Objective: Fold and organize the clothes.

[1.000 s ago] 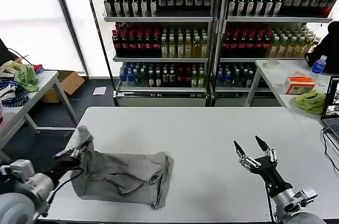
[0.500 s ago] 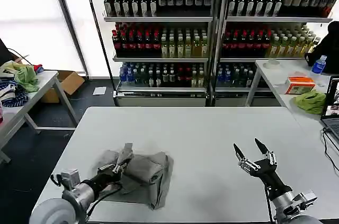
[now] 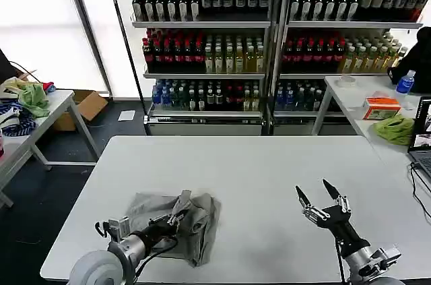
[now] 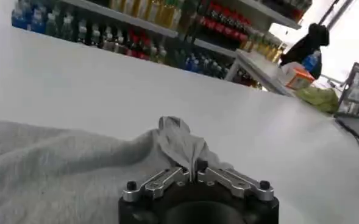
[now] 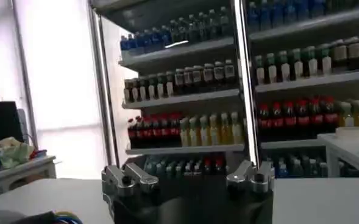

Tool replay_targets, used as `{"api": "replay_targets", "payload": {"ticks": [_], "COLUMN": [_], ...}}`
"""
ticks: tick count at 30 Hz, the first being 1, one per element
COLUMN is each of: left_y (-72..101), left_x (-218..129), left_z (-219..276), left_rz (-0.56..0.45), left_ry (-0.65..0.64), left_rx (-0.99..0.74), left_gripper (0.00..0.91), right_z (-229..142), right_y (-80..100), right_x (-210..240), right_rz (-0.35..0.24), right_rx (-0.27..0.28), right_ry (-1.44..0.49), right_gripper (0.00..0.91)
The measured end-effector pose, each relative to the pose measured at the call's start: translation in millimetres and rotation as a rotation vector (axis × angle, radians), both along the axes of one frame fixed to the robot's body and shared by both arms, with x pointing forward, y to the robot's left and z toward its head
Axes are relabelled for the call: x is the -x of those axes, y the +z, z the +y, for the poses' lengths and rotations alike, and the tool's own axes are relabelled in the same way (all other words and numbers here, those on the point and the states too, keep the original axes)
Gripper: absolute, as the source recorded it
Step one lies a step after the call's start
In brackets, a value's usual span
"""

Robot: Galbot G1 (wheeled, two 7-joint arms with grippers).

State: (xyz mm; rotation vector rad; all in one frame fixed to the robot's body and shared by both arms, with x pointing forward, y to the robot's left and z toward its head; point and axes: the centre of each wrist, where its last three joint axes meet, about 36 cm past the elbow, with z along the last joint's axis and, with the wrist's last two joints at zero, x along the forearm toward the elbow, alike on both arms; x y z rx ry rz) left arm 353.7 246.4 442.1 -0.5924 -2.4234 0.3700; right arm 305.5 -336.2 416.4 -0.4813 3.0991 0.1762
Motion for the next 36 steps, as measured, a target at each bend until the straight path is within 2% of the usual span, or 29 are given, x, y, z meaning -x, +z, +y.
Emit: {"api": "replay_targets", "payload": {"ticks": [10,11,12,13,16,24,32,36], "left_y": [1.5,1.7,1.9,1.8,1.7,3.0,16.5,28.6], "left_x": [-3.5,-4.0,-4.9,-5.7,-6.4,-4.0,-3.7,-1.0], "left_z": [-10.2,-11.3,-12.1,-12.8,-15.6,-20.0,-18.2,-12.0], "left_rz": [-0.001,-0.001,-0.003,-0.003,0.003,0.01,-0.022,-0.05], "left_ry": [-0.022,-0.023,-0.022,-0.021,-0.027,-0.037,-0.025,-0.013], "left_rx": [0.012,0.015,0.016,0.018,0.026,0.037,0.071,0.091], "left_gripper": [0.04,0.191,0.464,0.615,0.907,0.907,0.907,0.907], "right_z": [2.7,3.1,3.3,3.3,2.7,3.5,5.5,5.5], "right_y": [-2.5,-2.6,-2.6,-2.7,-3.4,-3.6,-2.8,-0.9], "right_x": [-1.0,-1.1,-1.2,-1.3,-1.4,-1.9,-1.9,-3.0], "right_rz": [0.002,0.002,0.001,0.001,0.003,0.001,0.0,-0.006], "right_rx": [0.003,0.003,0.002,0.003,0.007,0.005,0.004,0.002], "right_ry": [0.006,0.007,0.008,0.008,0.008,0.008,0.016,0.019], "right_gripper": [0.907,0.907,0.907,0.907,0.907,0.907,0.907,0.907]}}
